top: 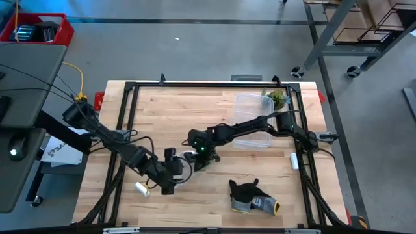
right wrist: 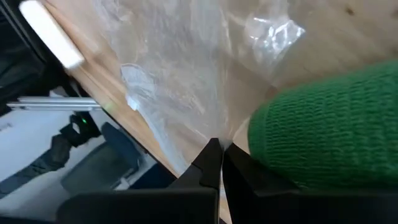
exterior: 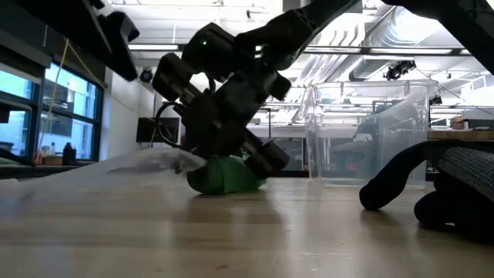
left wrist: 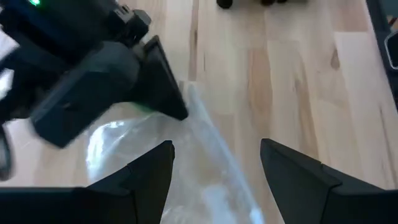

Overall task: Roll bandage
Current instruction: Open the transparent zip bag

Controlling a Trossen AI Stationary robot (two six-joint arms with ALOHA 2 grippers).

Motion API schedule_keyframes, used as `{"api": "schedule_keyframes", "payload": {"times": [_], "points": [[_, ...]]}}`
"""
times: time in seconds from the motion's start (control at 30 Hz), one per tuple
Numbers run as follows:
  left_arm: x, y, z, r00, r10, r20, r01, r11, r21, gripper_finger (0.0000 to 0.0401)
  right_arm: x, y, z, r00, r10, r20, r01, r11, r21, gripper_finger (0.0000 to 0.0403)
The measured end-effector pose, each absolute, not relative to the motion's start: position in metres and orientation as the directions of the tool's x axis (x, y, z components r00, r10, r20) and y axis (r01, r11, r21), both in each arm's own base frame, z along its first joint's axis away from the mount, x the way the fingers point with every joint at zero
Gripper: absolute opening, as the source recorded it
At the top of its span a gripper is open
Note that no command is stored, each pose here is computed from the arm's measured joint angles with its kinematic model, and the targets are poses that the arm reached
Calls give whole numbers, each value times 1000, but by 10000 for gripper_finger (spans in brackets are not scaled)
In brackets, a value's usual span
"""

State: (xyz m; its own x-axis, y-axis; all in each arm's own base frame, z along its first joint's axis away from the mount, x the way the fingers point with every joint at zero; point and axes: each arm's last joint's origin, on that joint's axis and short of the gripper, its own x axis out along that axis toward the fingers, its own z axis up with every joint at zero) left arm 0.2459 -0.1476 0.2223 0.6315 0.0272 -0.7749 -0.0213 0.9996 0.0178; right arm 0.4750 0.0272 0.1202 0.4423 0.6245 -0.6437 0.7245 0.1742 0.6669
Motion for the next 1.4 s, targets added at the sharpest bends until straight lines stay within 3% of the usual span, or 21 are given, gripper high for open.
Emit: {"api": "schedule_keyframes", "payload": {"times": [0.3, 0.7, 0.97, 1.4], "points": [[257, -159, 168, 522, 36, -852, -80, 997, -7, 239, 477, 27, 119, 477, 609, -633, 704, 167, 690, 0], [261, -157, 163, 526, 69, -847, -87, 996, 28, 239, 472, 43, 107, 409, 630, -661, 732, 205, 649, 0], [269, -164, 146, 502, -17, -865, -37, 998, -41, 239, 473, 41, 105, 422, 604, -676, 742, 198, 640, 0], [269, -162, 145, 515, 47, -856, -83, 997, 4, 233, 471, 39, 103, 409, 593, -694, 750, 215, 626, 0]]}}
